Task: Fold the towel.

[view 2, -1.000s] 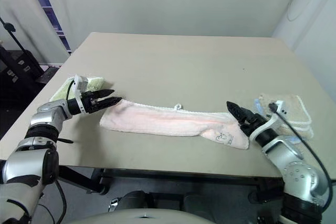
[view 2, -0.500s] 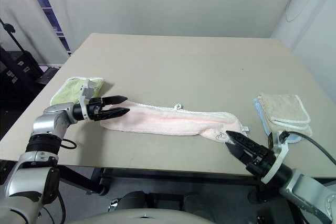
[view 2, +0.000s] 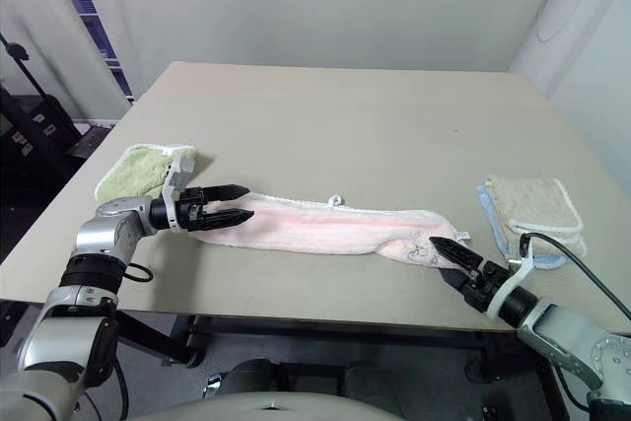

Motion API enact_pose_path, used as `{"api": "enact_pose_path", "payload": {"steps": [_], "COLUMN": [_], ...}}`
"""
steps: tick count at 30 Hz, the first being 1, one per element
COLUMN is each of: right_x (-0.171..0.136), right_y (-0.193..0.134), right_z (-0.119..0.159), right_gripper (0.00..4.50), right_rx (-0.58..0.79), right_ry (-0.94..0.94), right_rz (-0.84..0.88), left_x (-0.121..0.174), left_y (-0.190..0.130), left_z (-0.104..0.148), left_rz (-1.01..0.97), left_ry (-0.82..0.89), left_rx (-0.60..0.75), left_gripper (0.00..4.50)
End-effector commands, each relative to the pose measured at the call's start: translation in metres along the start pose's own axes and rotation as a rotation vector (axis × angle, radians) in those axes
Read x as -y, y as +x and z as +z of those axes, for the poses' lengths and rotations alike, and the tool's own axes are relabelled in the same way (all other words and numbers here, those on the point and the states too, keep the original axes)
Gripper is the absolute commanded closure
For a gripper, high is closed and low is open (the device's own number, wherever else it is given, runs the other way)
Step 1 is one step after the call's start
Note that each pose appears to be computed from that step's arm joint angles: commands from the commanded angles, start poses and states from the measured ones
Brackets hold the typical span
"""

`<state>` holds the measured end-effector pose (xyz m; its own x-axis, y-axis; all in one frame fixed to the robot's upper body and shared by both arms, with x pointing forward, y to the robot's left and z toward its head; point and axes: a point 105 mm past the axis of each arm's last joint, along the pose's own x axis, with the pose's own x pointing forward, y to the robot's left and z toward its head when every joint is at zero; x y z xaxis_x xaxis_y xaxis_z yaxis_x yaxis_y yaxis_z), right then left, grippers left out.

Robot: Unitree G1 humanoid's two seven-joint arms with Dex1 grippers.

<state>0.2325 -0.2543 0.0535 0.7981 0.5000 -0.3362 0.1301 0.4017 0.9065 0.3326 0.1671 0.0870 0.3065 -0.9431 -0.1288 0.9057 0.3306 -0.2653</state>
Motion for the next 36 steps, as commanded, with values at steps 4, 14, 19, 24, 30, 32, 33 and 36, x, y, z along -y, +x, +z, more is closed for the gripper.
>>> {"api": "enact_pose_path", "payload": {"steps": [4,14,19,24,30,32,33,36], "right_x": [0.014,0.020,0.016,0.009,-0.017,-0.027,-0.031,-0.046], "right_y": [-0.004,-0.003,-0.004,-0.014,-0.031,-0.034,-0.035,-0.036], "right_z": [0.030,0.038,0.035,0.035,0.034,0.032,0.030,0.026], "right_gripper": [0.03,3.16,4.47,4.47,4.47,4.47,4.47,4.47], "right_rx": [0.139,0.210,0.205,0.225,0.250,0.230,0.216,0.179], "right_ry": [-0.020,0.030,0.020,0.016,-0.111,-0.169,-0.196,-0.286], "right_rz": [-0.097,-0.106,-0.079,-0.026,0.077,0.099,0.107,0.134], "left_x": [0.000,-0.004,-0.005,-0.004,0.004,0.005,0.005,0.008], "left_y": [-0.008,-0.013,-0.014,-0.016,-0.025,-0.025,-0.025,-0.022], "left_z": [0.006,0.005,0.005,0.011,0.026,0.028,0.030,0.037], "left_rz": [0.014,0.051,0.058,0.043,-0.005,-0.008,-0.009,-0.029], "left_ry": [0.036,0.042,0.046,0.041,0.015,0.017,0.019,0.011], "left_rx": [0.005,-0.003,-0.008,0.007,0.041,0.044,0.046,0.067], "left_gripper": [0.00,0.00,0.00,0.00,0.00,0.00,0.00,0.00]}}
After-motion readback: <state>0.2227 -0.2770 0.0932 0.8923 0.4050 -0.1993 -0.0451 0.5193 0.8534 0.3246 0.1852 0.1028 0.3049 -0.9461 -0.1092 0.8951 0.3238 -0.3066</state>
